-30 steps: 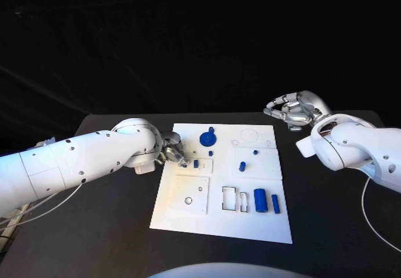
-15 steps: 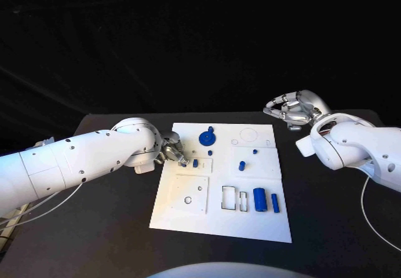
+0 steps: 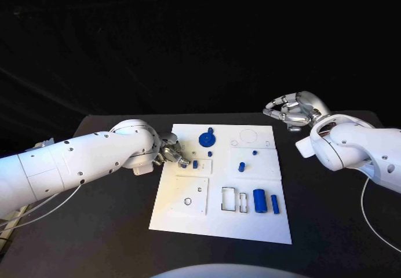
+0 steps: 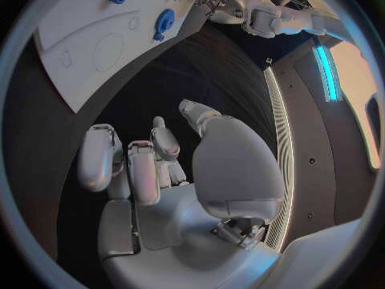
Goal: Assemble the parts on the task board
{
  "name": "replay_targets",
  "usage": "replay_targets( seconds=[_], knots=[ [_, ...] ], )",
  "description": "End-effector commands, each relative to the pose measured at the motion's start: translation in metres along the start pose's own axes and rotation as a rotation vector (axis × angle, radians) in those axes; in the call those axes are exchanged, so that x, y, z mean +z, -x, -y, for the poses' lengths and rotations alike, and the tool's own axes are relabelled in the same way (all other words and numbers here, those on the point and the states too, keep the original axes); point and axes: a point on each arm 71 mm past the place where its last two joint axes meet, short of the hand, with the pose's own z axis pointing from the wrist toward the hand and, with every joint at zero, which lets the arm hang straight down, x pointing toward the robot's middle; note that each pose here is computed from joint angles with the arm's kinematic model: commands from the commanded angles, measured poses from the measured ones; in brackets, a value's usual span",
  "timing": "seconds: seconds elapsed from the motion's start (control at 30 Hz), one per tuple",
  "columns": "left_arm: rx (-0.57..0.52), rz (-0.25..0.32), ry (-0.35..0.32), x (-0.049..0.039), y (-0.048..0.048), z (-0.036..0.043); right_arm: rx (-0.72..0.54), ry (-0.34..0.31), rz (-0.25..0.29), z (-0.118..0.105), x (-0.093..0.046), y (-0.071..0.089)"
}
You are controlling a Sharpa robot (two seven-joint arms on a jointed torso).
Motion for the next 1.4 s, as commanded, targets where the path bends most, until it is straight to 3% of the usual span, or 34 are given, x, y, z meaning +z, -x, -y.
replay_targets(
  seconds=[0.03,0.5,0.73,0.87,1.03,1.23,1.4],
  knots=[
    [-0.016,0.011,0.010,-0.0003,-0.0009,-0.0031,0.000,0.008,-0.006,0.000,0.000,0.000],
    [-0.101,0.072,-0.003,-0.0050,0.0073,-0.0073,0.000,0.008,-0.005,0.000,0.000,0.000],
    [-0.231,0.139,-0.113,-0.0100,0.0175,-0.0016,0.000,0.005,-0.003,0.001,0.000,0.001],
    [-0.293,0.200,-0.216,-0.0113,0.0230,0.0069,-0.001,0.004,0.000,0.002,0.000,0.001],
    [-0.266,0.290,-0.325,-0.0119,0.0257,0.0187,0.000,0.003,-0.001,0.002,0.000,0.001],
    [-0.112,0.431,-0.491,-0.0133,0.0239,0.0353,0.001,0.003,-0.004,0.002,0.000,0.001],
    [0.046,0.457,-0.568,-0.0102,0.0130,0.0462,0.002,0.002,-0.006,0.002,0.000,0.000]
  ],
)
